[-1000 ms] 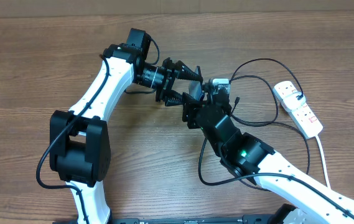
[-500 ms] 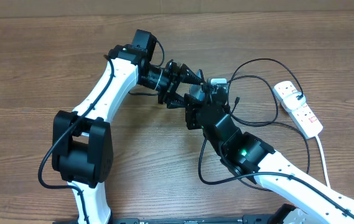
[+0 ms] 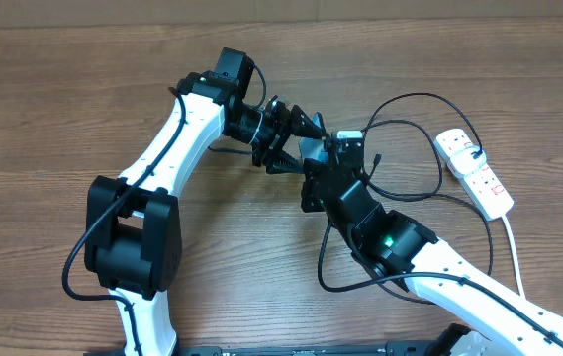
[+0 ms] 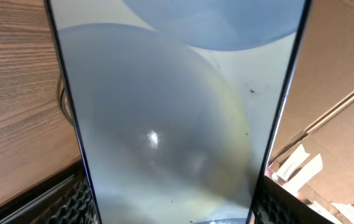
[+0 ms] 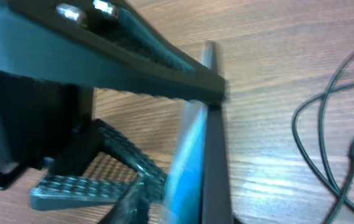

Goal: Plug charger to phone and switch on socket

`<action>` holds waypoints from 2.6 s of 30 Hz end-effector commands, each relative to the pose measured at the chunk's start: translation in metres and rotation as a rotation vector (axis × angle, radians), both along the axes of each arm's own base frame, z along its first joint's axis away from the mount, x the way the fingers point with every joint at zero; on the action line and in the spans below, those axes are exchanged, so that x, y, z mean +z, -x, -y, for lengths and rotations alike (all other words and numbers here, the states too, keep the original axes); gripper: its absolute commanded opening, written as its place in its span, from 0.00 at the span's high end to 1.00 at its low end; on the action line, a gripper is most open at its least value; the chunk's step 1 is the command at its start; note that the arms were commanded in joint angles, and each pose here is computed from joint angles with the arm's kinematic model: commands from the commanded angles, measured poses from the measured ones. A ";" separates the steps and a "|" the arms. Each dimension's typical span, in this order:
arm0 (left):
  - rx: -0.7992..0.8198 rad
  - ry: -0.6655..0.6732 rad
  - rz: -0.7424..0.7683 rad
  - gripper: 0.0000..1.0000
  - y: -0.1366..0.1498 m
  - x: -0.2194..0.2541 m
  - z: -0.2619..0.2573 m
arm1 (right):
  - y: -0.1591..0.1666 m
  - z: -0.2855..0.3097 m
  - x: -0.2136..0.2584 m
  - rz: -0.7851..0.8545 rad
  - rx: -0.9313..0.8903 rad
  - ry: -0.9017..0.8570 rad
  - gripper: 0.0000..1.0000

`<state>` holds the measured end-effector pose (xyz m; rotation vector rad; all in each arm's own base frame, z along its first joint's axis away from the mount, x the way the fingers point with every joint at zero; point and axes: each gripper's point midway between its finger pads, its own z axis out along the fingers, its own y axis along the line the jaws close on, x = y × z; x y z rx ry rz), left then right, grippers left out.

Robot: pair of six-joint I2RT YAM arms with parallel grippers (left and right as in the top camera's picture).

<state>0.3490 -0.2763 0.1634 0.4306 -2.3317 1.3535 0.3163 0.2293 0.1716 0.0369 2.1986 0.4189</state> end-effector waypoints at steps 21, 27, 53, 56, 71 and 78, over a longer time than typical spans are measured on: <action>0.059 -0.059 0.121 0.04 -0.030 -0.004 -0.030 | -0.004 -0.021 0.023 0.026 0.061 -0.132 0.95; 0.163 -0.070 0.197 0.04 -0.053 0.006 -0.106 | -0.028 0.013 0.021 -0.055 -0.149 -0.311 0.96; 0.466 -0.523 0.718 0.01 0.113 0.138 -0.290 | -0.018 -0.024 -0.014 -0.613 -0.312 -0.907 0.96; 0.579 -0.471 0.575 0.00 0.111 0.106 -0.289 | -0.021 -0.026 -0.009 -0.595 -0.298 -0.922 0.96; 0.830 0.106 -0.195 0.12 0.088 -0.020 -0.203 | -0.015 -0.050 0.007 -0.611 -0.283 -1.021 0.96; 0.835 0.112 -0.070 0.12 0.045 0.003 -0.167 | -0.003 -0.065 0.007 -0.643 -0.274 -1.030 0.96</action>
